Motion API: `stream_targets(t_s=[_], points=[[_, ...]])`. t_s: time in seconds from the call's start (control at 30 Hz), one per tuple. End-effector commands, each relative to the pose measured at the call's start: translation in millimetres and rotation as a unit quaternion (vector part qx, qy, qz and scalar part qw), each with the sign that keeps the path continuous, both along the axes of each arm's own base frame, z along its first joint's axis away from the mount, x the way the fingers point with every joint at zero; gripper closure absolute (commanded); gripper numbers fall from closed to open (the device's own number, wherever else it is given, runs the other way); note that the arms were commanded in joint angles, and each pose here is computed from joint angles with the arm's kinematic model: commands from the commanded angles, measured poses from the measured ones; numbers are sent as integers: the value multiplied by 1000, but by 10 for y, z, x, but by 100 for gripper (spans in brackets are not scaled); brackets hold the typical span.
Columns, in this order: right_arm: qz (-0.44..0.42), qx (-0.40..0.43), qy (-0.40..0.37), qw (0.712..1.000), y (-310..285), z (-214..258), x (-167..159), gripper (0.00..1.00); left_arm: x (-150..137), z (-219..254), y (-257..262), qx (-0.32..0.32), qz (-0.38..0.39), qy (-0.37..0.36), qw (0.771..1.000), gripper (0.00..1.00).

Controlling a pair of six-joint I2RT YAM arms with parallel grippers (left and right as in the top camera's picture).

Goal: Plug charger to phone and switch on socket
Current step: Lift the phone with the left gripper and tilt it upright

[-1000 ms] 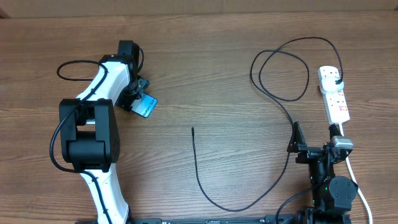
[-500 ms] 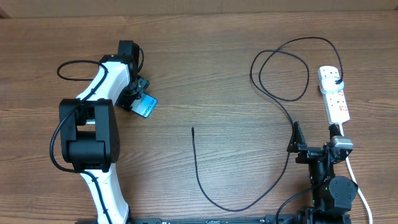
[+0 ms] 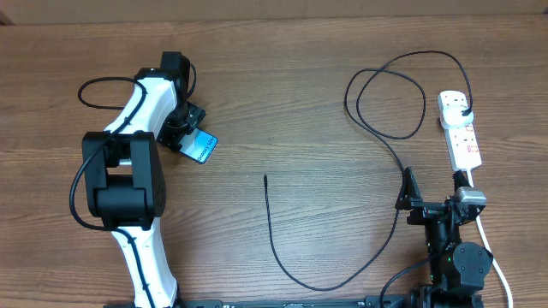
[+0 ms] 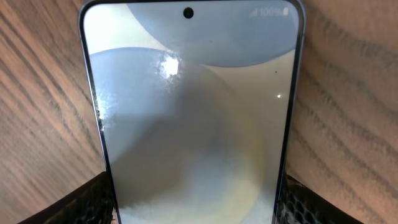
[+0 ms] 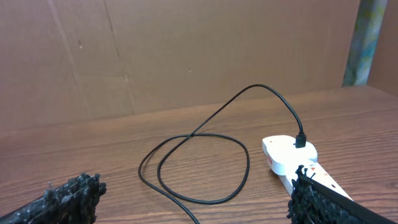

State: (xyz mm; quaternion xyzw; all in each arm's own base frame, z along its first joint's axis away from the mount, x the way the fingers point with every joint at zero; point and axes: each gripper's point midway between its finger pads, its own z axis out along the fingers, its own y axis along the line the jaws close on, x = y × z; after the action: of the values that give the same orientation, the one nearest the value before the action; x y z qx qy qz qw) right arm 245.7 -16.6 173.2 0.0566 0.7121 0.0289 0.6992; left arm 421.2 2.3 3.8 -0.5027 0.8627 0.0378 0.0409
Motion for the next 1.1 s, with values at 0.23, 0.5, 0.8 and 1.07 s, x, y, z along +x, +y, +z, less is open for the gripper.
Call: stream_targets(t_s=[0.23, 0.5, 0.8, 1.07], points=[[0, 0, -1, 1000, 3, -22, 1, 0, 117, 159, -52, -11, -9, 4, 1000, 96], [0, 0, -1, 1000, 3, -22, 1, 0, 208, 350, -103, -25, -29, -5, 999, 96], [0, 0, -1, 1000, 3, -22, 1, 0, 477, 692, -579, -136, -85, -59, 985, 96], [0, 0, -1, 1000, 3, -22, 1, 0, 726, 1126, -1421, -293, -150, -133, 935, 96]])
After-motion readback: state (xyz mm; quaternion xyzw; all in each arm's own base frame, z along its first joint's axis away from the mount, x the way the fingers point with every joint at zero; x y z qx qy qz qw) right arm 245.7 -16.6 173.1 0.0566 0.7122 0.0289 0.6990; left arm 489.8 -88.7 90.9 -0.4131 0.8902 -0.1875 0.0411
